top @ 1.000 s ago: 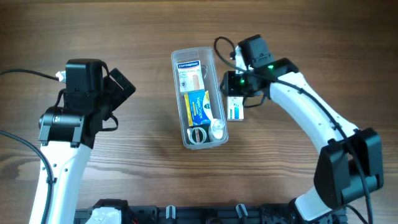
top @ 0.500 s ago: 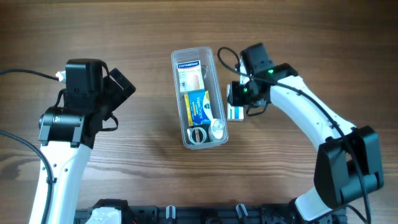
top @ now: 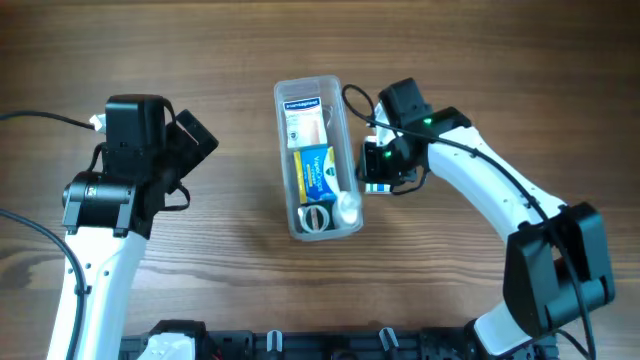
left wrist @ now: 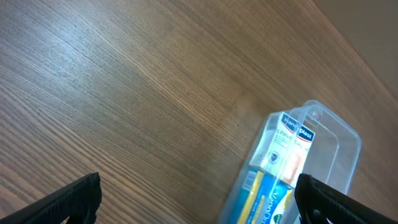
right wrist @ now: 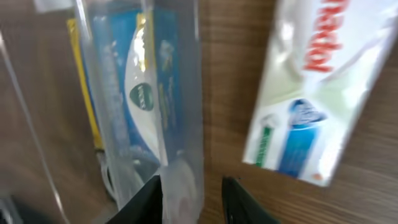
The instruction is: Pack container
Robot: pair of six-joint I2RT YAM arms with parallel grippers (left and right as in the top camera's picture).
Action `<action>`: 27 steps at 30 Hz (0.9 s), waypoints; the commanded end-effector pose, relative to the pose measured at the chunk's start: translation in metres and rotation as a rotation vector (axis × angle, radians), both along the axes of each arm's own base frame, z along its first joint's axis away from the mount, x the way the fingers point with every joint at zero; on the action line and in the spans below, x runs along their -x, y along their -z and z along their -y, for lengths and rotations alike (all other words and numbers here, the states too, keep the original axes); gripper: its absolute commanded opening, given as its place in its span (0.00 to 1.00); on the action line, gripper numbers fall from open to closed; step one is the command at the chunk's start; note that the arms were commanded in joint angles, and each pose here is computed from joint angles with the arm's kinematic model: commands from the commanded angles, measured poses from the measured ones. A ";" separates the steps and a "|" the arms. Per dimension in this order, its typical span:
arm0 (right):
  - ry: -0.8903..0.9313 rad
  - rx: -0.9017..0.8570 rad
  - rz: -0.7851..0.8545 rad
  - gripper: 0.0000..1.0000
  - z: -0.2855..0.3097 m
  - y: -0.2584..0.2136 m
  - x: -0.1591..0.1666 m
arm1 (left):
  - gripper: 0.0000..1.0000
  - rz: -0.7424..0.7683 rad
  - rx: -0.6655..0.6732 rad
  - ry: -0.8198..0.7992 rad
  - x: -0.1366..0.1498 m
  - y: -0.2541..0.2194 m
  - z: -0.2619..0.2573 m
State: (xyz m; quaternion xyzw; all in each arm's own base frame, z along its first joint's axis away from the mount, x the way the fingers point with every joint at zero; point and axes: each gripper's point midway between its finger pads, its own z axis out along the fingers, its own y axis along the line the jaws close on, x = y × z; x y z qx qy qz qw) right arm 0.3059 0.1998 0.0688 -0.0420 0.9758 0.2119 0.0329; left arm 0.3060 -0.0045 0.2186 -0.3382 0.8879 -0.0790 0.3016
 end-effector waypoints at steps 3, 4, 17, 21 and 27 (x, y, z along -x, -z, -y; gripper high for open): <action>-0.054 -0.105 -0.033 0.36 -0.027 -0.005 0.011 | 1.00 0.028 -0.022 -0.008 -0.001 -0.010 -0.005; -0.048 -0.087 -0.021 0.38 -0.024 -0.003 0.008 | 1.00 0.028 -0.022 -0.008 -0.001 -0.010 -0.005; 0.174 0.372 0.225 0.45 0.054 0.011 -0.046 | 1.00 0.028 -0.022 -0.008 -0.001 -0.010 -0.005; 0.222 0.402 0.227 0.47 0.059 0.016 -0.050 | 1.00 0.028 -0.022 -0.008 -0.001 -0.010 -0.005; 0.216 0.419 0.174 0.64 0.058 0.043 -0.049 | 1.00 0.028 -0.022 -0.008 -0.001 -0.010 -0.005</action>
